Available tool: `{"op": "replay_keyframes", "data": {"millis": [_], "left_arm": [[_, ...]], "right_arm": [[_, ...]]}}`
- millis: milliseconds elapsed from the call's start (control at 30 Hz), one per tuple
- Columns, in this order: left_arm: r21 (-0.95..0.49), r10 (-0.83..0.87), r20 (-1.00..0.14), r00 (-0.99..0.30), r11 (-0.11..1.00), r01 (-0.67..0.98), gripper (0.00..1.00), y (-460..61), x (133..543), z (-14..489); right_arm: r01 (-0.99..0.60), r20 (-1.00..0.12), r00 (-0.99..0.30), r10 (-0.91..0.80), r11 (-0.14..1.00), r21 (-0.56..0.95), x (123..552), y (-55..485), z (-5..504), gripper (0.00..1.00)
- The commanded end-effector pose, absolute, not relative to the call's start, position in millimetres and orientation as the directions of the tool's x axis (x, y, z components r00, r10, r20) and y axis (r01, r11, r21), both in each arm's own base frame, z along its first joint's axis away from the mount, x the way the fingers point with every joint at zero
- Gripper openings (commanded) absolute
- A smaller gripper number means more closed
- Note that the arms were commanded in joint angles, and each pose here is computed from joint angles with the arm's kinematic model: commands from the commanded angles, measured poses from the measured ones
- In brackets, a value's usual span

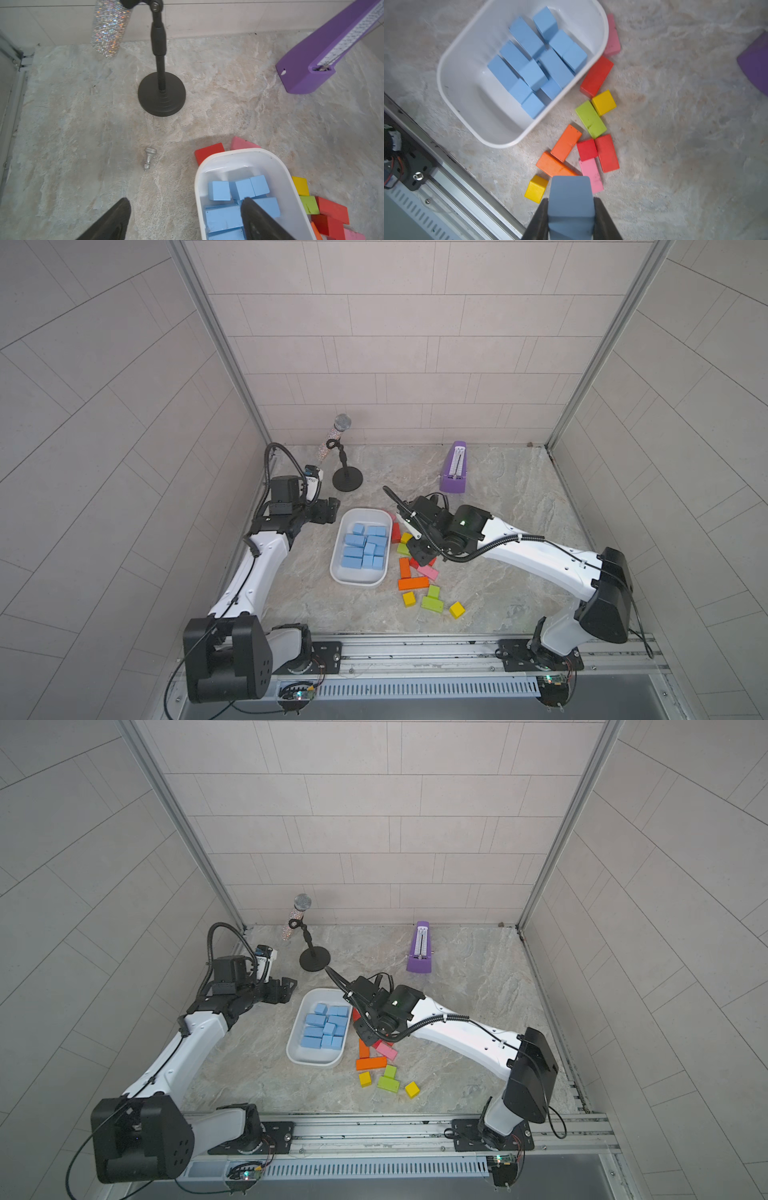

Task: Pick out the blue building blocks
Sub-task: Place the building block in the storage box.

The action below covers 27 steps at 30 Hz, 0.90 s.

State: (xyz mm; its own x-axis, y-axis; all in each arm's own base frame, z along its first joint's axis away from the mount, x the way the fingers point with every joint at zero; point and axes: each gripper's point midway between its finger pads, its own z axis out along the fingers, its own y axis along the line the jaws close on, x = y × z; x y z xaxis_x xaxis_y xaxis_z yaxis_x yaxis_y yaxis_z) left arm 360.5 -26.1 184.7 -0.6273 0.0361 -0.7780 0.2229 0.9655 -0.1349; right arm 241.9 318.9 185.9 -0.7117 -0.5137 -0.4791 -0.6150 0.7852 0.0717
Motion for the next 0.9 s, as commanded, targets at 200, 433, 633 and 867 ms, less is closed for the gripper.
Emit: {"op": "replay_keyframes", "data": {"millis": [200, 433, 633, 867], "left_arm": [[-0.208, -0.080, -0.786, -0.613, 0.968, 0.141, 0.89, -2.7, 362.5, 187.0], [-0.244, -0.083, -0.775, -0.627, 0.954, 0.175, 0.89, -11.2, 362.3, 182.5], [-0.252, -0.083, -0.770, -0.633, 0.950, 0.182, 0.89, -12.3, 362.8, 178.3], [-0.281, -0.090, -0.756, -0.648, 0.939, 0.198, 0.89, -17.6, 364.0, 172.9]], "right_arm": [[-0.727, -0.496, -0.636, -0.591, 0.674, 0.129, 255.4, 398.5, 161.0, 0.23], [-0.733, -0.447, -0.623, -0.641, 0.679, 0.048, 271.6, 408.1, 130.1, 0.27], [-0.708, -0.430, -0.631, -0.646, 0.706, -0.024, 286.3, 404.4, 115.1, 0.34], [-0.705, -0.442, -0.630, -0.639, 0.709, -0.020, 290.4, 408.5, 116.7, 0.51]]}}
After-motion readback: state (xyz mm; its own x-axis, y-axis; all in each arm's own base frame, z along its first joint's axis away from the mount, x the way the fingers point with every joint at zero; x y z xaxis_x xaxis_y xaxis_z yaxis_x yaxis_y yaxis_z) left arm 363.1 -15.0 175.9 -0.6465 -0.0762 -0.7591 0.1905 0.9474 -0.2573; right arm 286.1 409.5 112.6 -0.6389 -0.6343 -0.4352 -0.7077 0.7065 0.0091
